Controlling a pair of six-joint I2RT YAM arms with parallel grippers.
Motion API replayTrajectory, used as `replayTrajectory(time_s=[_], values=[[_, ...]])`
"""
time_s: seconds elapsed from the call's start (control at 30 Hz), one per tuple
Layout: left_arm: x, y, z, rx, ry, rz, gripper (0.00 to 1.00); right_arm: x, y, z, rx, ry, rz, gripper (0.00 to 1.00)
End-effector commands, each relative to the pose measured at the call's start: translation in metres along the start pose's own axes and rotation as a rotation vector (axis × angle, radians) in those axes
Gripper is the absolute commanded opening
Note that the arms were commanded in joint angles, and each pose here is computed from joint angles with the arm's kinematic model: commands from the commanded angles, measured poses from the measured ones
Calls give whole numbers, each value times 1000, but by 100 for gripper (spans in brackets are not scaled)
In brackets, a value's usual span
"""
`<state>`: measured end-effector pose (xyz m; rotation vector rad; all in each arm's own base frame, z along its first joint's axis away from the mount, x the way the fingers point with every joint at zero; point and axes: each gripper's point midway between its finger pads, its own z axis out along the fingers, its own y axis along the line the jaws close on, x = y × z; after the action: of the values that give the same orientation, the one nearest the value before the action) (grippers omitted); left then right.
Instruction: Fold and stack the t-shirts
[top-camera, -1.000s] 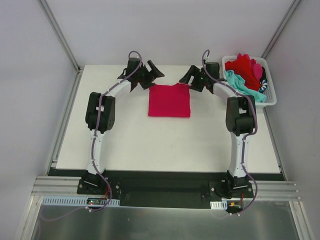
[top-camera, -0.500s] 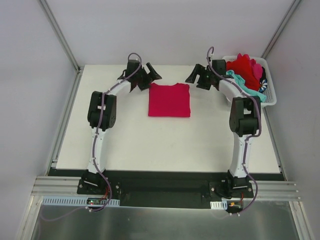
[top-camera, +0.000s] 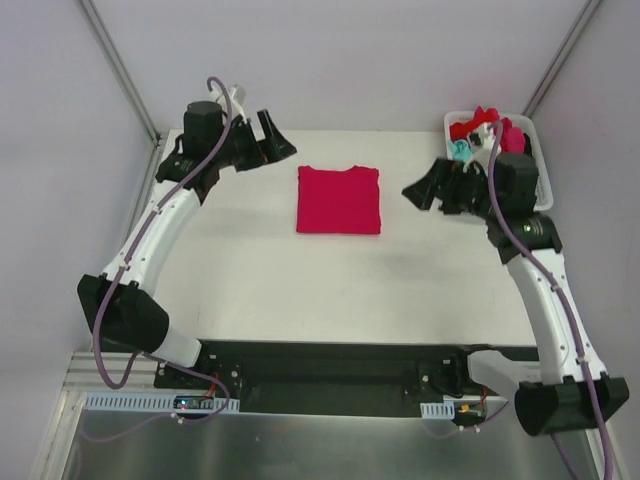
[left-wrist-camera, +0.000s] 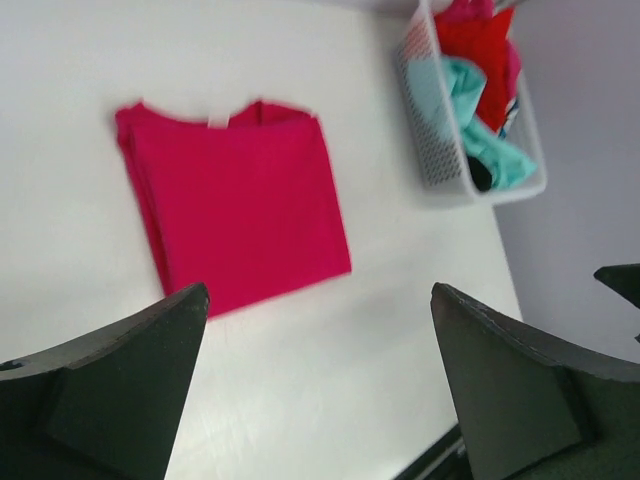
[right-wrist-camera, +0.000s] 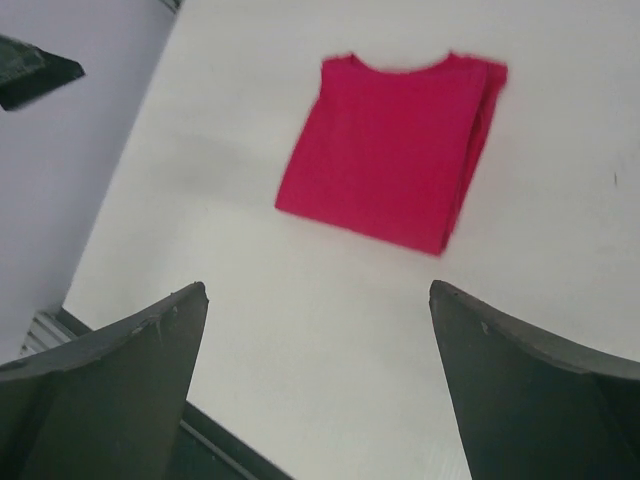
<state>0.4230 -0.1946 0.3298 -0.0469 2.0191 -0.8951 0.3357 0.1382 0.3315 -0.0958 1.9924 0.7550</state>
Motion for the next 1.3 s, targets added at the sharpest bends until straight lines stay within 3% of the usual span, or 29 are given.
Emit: replayTrajectory(time_s=[0.0, 0.2, 0.53, 0.87, 1.1, 1.27], values=[[120, 70, -1, -189, 319, -101, 93, 121, -47, -22, 151, 247, 57, 96], [134, 84, 8, -240, 335, -127, 94, 159, -69, -51, 295, 276, 102, 96], [138, 112, 99, -322, 306, -162, 90, 139, -72, -39, 352, 286, 173, 96], [132, 147, 165, -407, 239, -138, 74, 127, -81, -34, 408, 319, 144, 96], [136, 164, 177, -421, 242, -148, 66, 115, -88, -33, 476, 256, 201, 96], [142, 169, 179, -395, 247, -188, 57, 113, -93, -29, 503, 289, 195, 96]])
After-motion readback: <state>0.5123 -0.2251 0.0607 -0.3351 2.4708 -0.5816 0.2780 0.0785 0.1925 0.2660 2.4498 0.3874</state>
